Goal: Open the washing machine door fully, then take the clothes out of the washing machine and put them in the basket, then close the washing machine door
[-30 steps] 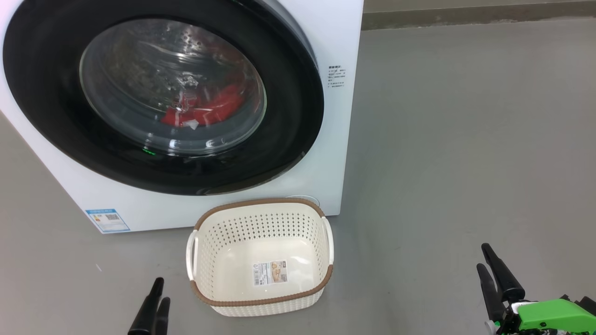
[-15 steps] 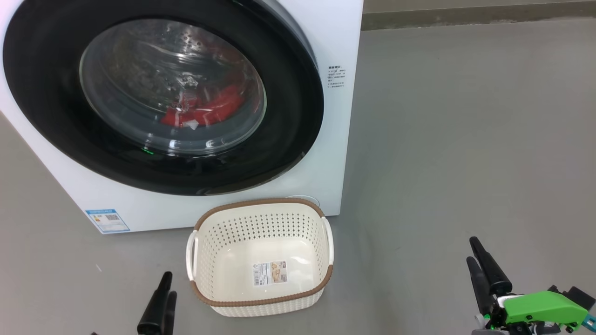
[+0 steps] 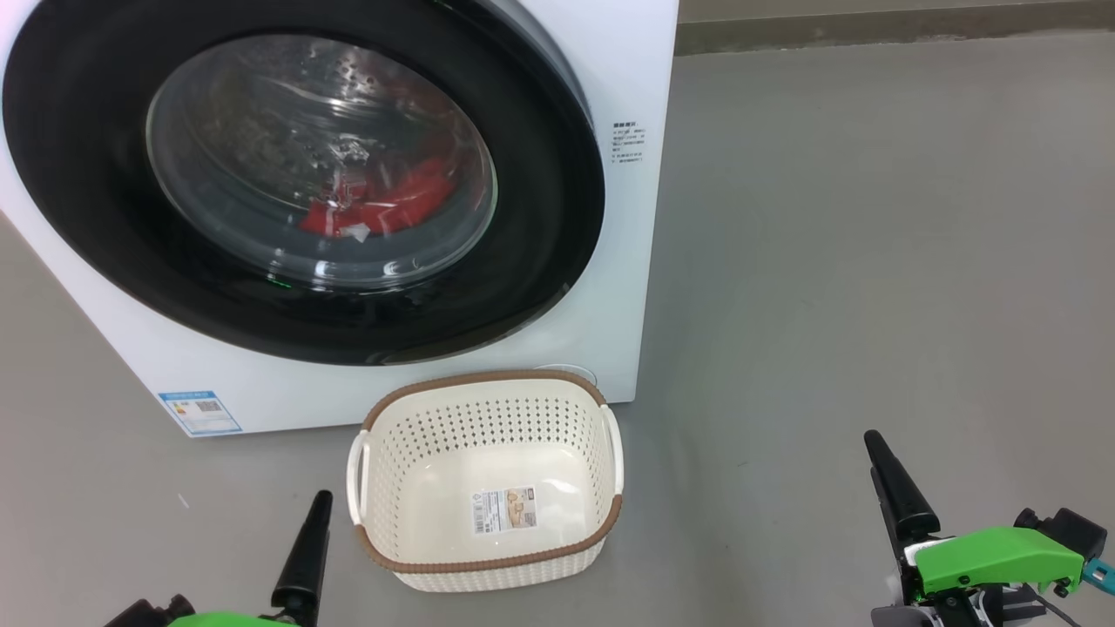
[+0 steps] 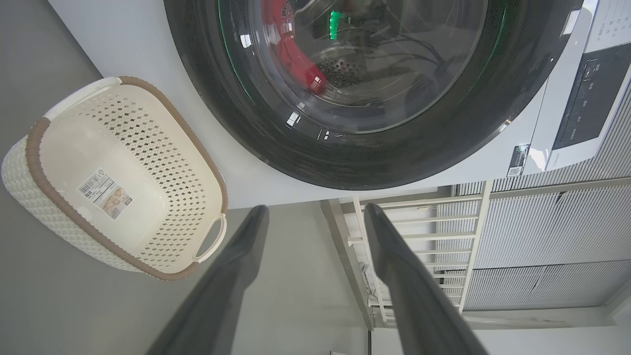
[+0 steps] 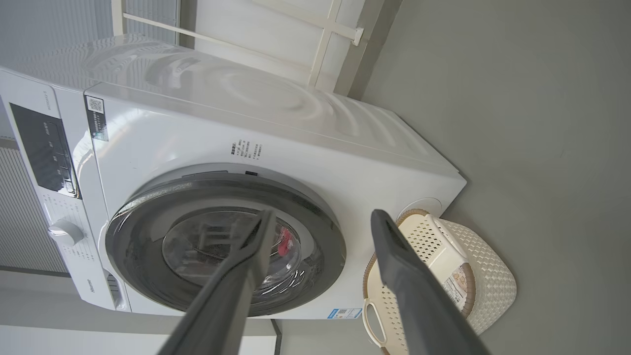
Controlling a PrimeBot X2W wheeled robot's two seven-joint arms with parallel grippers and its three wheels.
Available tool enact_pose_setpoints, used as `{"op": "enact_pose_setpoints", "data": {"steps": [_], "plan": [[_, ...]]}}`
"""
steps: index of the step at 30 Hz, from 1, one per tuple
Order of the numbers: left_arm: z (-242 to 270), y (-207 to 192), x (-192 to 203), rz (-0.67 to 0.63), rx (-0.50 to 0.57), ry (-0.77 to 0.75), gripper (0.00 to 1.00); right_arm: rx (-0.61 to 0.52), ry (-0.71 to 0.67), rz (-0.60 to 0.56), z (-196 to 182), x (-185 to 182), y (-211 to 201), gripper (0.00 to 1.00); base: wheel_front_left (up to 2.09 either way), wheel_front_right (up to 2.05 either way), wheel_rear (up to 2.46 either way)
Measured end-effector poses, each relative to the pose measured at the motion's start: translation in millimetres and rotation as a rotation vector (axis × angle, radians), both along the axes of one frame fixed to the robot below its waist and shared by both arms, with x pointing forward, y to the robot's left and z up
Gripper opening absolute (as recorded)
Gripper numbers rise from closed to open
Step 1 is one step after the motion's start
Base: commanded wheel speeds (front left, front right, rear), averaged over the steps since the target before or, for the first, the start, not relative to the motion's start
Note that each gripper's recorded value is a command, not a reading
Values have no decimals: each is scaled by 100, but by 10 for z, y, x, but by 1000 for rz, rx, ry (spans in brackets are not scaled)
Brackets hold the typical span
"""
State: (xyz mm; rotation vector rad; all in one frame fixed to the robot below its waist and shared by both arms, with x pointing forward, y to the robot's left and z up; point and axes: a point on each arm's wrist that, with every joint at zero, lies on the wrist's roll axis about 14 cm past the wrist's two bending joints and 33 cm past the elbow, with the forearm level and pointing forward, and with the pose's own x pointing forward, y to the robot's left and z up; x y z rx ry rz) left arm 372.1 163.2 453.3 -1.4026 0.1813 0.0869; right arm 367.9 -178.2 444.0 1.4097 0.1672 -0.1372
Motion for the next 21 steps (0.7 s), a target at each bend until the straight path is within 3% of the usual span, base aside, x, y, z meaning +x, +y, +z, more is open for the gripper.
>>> {"op": "enact_pose_setpoints", "data": {"steps": [21], "plan": [[153,-65,128,-54,334,-53,100,-300,-43,69,130,158,79,100,0,0,0]]}}
